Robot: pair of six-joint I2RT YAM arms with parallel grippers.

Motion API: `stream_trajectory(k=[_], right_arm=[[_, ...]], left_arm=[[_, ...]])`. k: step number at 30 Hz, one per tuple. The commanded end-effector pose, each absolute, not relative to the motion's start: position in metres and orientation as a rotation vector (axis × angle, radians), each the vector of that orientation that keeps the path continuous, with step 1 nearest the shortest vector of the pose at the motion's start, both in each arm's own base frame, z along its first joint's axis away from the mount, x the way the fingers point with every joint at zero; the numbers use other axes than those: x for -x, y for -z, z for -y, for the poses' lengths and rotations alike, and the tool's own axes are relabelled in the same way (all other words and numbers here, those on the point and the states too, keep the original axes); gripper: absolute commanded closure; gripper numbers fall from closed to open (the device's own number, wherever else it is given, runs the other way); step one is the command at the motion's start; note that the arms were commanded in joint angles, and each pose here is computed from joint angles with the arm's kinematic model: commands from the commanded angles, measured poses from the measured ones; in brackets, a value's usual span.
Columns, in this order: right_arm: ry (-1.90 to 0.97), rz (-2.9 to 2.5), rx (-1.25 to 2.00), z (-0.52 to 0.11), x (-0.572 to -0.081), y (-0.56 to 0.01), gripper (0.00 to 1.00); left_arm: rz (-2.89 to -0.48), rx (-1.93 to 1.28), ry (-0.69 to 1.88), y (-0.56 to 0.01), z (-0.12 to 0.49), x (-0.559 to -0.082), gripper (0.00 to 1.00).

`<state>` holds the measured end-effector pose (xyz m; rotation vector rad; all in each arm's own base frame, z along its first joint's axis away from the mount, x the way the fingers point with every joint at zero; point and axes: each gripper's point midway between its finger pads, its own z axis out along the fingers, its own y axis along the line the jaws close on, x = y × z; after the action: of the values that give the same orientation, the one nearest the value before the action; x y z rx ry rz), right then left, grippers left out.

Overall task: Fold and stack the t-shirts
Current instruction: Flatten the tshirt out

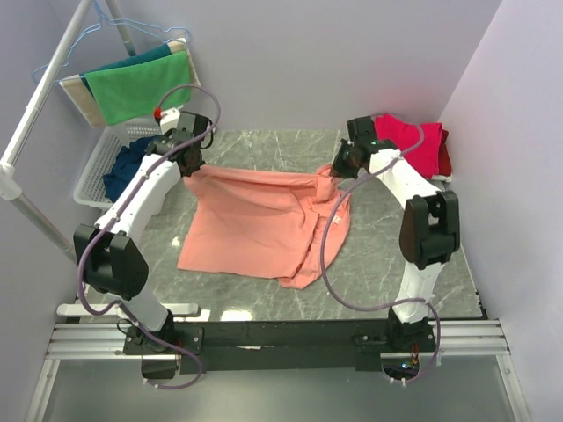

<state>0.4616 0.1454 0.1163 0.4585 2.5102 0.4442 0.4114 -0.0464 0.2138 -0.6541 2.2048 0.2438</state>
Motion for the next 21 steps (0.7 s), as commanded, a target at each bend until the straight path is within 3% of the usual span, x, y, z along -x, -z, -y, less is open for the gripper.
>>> stream_trajectory(k=[1, 14, 21], right_arm=[[-0.469, -2.252, -0.400, -0.135, -0.468, -0.238, 1.00], [-0.502, -1.827, -0.407, -0.085, -0.393, -0.421, 1.00], [-0.425, -1.600, -0.453, -0.052, -0.352, -0.455, 1.00]], left_arm=[[-2.081, 0.630, -0.152, -0.283, 0.041, -0.417, 0.99], [-1.804, 0.706, -0.093, -0.412, -0.006, -0.408, 0.99], [-1.616, 0.783, -0.061, -0.468, -0.041, -0.373, 0.99]])
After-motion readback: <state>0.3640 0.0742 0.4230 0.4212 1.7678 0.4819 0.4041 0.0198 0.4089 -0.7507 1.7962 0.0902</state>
